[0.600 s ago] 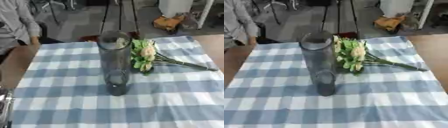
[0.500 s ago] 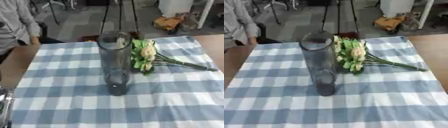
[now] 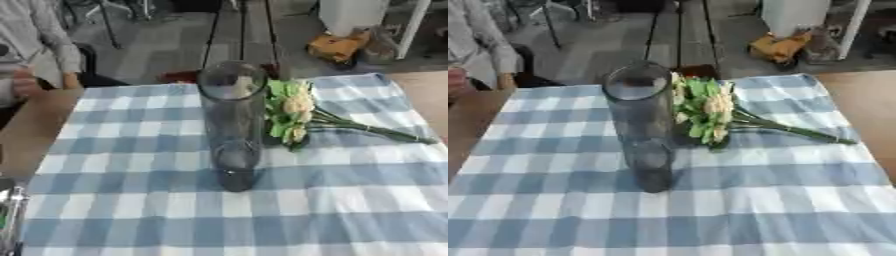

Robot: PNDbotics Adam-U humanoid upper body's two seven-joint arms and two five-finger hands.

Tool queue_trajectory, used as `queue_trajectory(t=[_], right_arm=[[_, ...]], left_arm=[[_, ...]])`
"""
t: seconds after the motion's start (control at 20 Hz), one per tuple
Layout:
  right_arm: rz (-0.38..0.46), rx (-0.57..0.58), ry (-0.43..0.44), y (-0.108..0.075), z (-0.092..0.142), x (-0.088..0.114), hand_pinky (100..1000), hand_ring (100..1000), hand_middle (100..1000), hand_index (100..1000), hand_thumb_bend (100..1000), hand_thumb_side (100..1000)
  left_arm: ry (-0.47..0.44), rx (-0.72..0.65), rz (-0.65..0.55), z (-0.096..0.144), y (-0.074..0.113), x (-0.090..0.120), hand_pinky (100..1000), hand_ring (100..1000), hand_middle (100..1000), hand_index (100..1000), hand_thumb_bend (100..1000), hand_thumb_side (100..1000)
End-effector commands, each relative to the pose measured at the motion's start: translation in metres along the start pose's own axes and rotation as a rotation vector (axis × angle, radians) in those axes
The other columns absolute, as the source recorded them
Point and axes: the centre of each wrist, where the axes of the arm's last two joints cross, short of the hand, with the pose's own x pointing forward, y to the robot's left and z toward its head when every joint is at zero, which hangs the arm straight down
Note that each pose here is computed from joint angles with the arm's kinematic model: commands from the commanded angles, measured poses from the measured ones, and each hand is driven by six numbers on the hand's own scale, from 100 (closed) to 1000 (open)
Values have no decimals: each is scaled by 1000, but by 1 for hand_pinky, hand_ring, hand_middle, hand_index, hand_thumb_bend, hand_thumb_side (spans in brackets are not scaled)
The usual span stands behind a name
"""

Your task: Arrange flowers into the vase.

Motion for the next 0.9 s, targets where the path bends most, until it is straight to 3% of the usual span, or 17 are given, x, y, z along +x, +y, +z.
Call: queue_trajectory(t=[0.05,0.45,0.65,0.9], right_arm=[[126,134,-19,-4,-16,-11,825,834,772,865,100,970],[370,495,-10,19,-34,-51,826,847,824,886,100,985],[449,652,24,34,-32,-72,827,858,841,892,100,1000],[500,820,84,52,-23,-97,837,876,861,896,173,1000]], left_arm=[[-22,-7,6,-5,1,3,582,771,819,934,318,1000],[-19,-20,12,-4,0,3,582,771,819,933,316,1000],[-17,-26,15,-4,0,4,582,771,819,933,315,1000],[-14,-31,15,-3,0,4,582,771,819,932,314,1000]])
